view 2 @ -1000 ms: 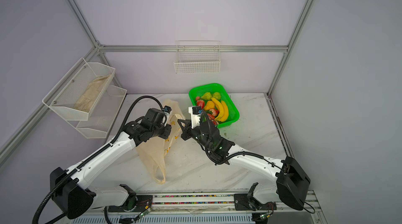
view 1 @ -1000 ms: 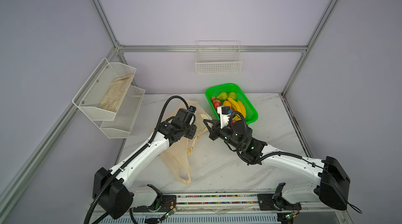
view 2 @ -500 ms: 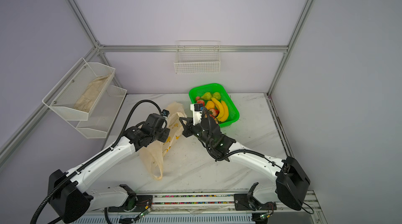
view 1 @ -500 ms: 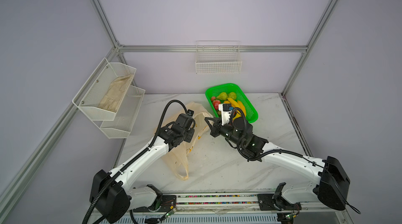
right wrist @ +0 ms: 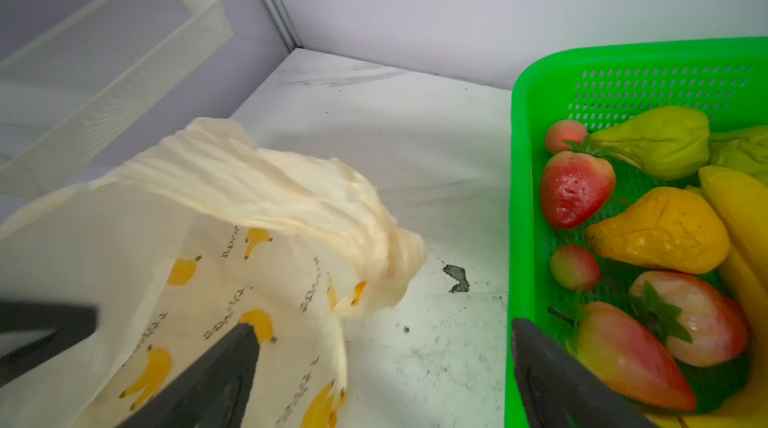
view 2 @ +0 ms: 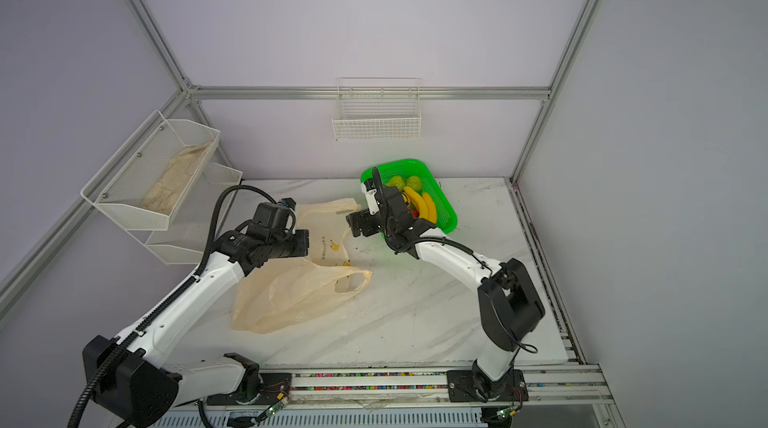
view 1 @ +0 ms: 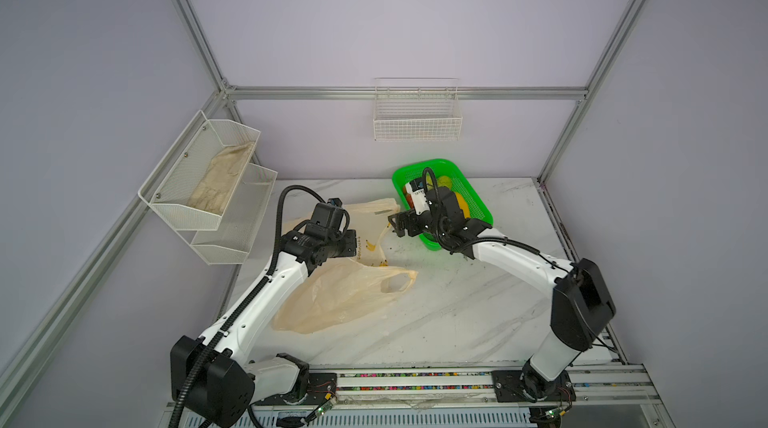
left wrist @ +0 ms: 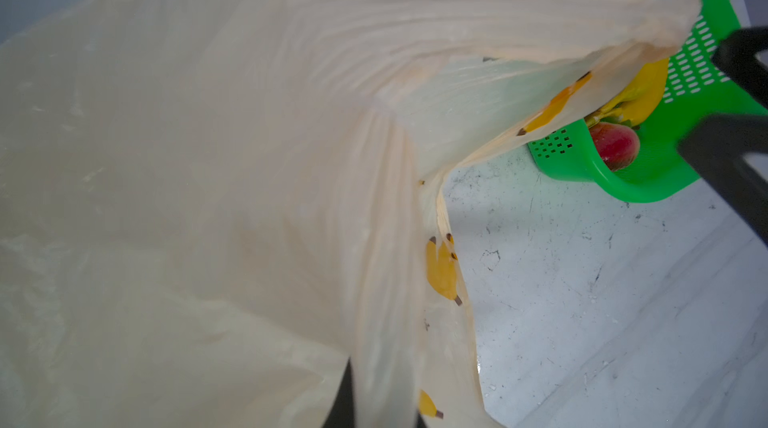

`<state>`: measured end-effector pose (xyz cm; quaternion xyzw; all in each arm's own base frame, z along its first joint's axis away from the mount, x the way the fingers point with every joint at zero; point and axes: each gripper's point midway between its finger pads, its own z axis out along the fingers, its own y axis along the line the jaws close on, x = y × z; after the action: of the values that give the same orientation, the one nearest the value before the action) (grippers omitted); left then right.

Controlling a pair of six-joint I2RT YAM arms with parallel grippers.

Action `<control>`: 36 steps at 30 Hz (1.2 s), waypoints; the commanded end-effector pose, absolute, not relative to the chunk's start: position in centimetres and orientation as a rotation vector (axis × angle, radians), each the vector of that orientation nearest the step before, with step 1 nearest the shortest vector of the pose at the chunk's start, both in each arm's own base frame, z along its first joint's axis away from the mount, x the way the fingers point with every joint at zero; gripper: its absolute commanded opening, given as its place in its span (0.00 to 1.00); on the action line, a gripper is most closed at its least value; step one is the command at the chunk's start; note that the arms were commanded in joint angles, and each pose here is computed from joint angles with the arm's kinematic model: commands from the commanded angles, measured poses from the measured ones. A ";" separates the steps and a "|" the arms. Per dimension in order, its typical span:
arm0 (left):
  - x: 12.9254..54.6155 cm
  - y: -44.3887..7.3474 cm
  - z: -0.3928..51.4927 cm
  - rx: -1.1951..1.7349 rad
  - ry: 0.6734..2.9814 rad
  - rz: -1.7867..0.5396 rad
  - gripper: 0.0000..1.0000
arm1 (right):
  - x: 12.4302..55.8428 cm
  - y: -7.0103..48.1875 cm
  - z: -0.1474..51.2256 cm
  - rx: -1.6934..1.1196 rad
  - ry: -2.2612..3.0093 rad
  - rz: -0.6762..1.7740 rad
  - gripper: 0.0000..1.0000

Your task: Place the fake fruits into the plastic bag and tie a complex knot

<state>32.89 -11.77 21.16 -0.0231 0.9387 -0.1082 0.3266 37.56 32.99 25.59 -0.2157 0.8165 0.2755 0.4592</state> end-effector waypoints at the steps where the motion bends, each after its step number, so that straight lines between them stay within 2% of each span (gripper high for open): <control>1: 34.5 -12.9 24.5 -0.113 2.382 -0.401 0.00 | 33.0 31.0 31.8 -0.622 1.883 0.743 0.97; 5: 35.1 -13.6 24.2 -0.084 2.391 -0.429 0.00 | 33.7 26.5 32.0 -0.539 1.910 0.611 0.97; 8: 35.3 -13.7 24.1 -0.059 2.392 -0.429 0.00 | 38.0 22.1 30.0 -0.385 1.982 0.409 0.91; 10: 35.5 -13.6 24.3 -0.039 2.384 -0.412 0.00 | 41.7 19.6 26.8 -0.301 2.075 0.260 0.88; 16: 36.0 -13.8 24.5 0.005 2.364 -0.406 0.00 | 48.6 15.1 20.2 -0.202 2.228 -0.053 0.77; 19: 36.0 -14.2 24.5 0.031 2.359 -0.428 0.00 | 50.5 14.2 18.0 -0.201 2.272 -0.127 0.72; 25: 36.2 -14.6 24.2 0.054 2.364 -0.451 0.00 | 53.2 13.7 13.8 -0.225 2.344 -0.262 0.67; 32: 36.3 -14.5 23.8 0.060 2.373 -0.457 0.00 | 54.7 14.1 13.0 -0.254 2.374 -0.301 0.60; 36: 36.4 -14.6 23.5 0.067 2.380 -0.462 0.00 | 54.1 14.3 13.3 -0.225 2.386 -0.296 0.67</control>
<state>34.55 -13.82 19.45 0.0065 0.9409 -0.1581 0.2995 54.89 14.44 12.68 -0.0894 0.9204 -0.1023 0.3667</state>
